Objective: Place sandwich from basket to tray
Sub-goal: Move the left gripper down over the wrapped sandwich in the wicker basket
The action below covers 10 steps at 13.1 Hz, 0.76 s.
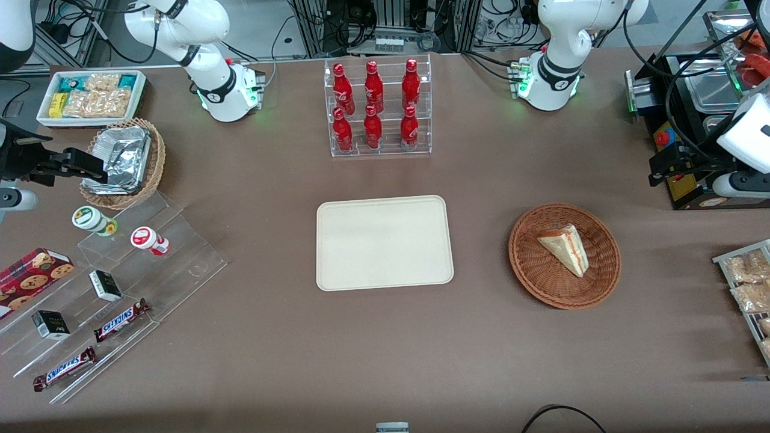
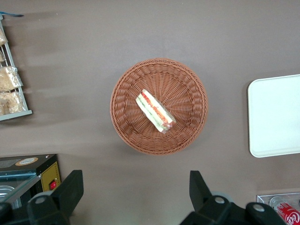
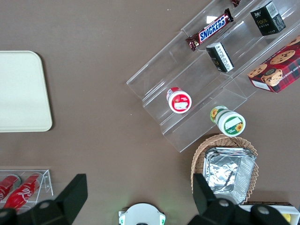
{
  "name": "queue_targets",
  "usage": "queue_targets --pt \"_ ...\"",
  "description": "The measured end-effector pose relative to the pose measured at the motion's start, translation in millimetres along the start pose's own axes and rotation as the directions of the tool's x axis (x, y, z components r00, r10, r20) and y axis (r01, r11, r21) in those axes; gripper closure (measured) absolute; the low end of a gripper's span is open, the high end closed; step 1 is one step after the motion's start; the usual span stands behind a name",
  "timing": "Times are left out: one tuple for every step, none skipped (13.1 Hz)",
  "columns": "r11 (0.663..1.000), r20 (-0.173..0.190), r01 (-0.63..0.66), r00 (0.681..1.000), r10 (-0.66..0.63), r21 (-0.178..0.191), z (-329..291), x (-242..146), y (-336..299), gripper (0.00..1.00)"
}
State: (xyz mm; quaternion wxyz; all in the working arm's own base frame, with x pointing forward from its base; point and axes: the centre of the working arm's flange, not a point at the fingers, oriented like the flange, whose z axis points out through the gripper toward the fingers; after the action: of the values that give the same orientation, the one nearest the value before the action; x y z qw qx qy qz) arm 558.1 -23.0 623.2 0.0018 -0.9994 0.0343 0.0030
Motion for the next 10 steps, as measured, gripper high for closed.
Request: queue_targets --pt "1.0 0.002 0.0 1.0 0.0 0.0 0 0 0 0.0" --pt "1.0 0.004 0.001 1.0 -0.001 0.0 1 0 0 0.0" --pt "1.0 0.008 0.003 1.0 -0.003 0.0 2 0 0 0.0" --pt "1.0 0.017 0.004 1.0 -0.004 0.0 7 0 1 0.0" --pt "1.0 0.032 0.008 0.999 -0.008 0.0 16 2 1 0.0" --pt "1.0 0.044 0.023 0.999 -0.023 0.0 29 5 2 0.0" --pt "0.999 0.043 0.048 0.998 -0.048 0.002 45 10 2 0.0" --pt "0.997 0.029 0.073 0.997 -0.073 0.002 64 16 2 0.0" --pt "0.996 0.016 0.093 0.996 -0.093 0.002 85 20 3 0.0" --pt "0.994 0.006 0.112 0.994 -0.112 0.002 107 23 6 0.0"
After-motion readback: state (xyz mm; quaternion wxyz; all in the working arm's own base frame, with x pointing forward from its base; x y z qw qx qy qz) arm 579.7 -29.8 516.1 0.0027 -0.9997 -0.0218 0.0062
